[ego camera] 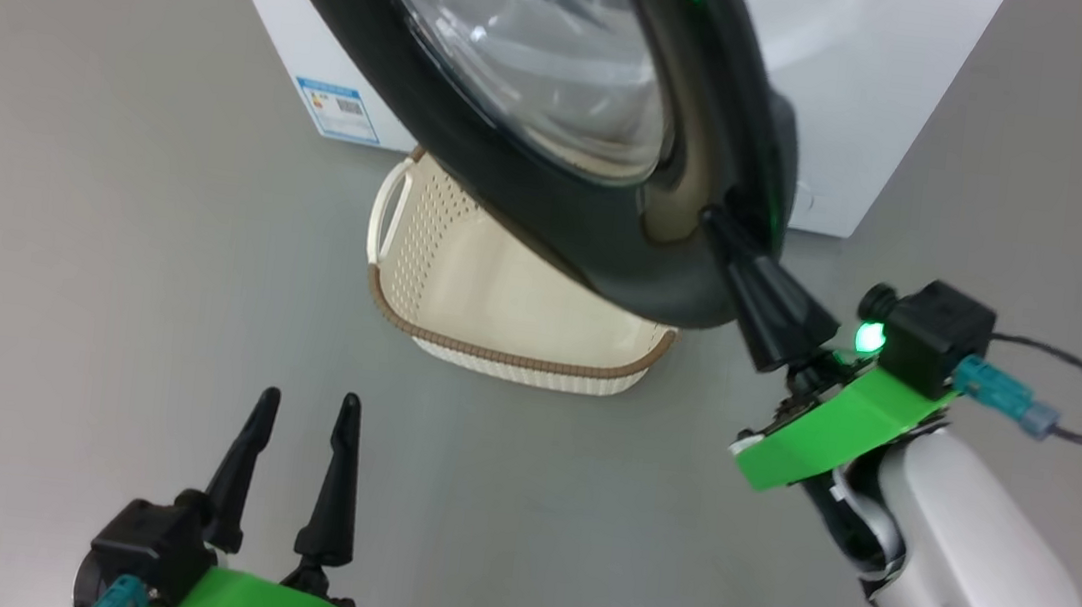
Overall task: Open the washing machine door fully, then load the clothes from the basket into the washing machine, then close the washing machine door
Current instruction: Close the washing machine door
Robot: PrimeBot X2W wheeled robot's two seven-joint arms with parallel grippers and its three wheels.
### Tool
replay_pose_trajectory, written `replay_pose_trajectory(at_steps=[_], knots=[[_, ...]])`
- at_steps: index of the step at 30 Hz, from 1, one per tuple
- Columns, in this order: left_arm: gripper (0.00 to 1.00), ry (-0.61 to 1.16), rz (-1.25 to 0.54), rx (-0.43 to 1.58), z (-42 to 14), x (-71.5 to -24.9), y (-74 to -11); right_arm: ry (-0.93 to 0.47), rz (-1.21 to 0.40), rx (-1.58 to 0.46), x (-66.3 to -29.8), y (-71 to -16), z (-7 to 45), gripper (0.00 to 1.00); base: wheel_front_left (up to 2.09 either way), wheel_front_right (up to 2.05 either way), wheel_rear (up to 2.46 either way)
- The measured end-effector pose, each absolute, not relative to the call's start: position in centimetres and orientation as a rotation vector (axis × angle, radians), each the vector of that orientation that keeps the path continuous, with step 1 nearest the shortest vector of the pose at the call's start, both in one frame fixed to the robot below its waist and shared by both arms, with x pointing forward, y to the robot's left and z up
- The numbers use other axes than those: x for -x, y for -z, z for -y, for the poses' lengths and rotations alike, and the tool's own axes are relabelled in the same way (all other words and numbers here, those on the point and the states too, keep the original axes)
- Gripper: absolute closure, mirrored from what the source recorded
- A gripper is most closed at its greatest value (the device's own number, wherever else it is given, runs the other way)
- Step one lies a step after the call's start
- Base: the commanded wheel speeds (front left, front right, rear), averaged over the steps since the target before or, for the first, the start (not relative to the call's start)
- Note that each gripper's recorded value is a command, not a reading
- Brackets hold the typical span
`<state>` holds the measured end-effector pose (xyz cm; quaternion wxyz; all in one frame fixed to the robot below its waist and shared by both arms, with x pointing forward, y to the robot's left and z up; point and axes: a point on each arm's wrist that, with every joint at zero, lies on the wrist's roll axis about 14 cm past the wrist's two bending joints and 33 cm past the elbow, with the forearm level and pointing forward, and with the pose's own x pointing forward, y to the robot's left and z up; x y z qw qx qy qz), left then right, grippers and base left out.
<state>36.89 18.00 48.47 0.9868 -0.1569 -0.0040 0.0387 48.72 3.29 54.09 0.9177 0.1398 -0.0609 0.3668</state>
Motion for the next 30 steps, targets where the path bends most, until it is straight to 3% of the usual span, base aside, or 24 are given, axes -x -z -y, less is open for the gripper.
replay_pose_trajectory(at_steps=[30], knots=[[0.00, -0.085, -0.149, 0.322, -16.2, -41.2, -42.7, -0.623, 0.203, -0.291, -60.6, -50.4, 1.9, 1.00, 0.00, 0.00, 0.00]])
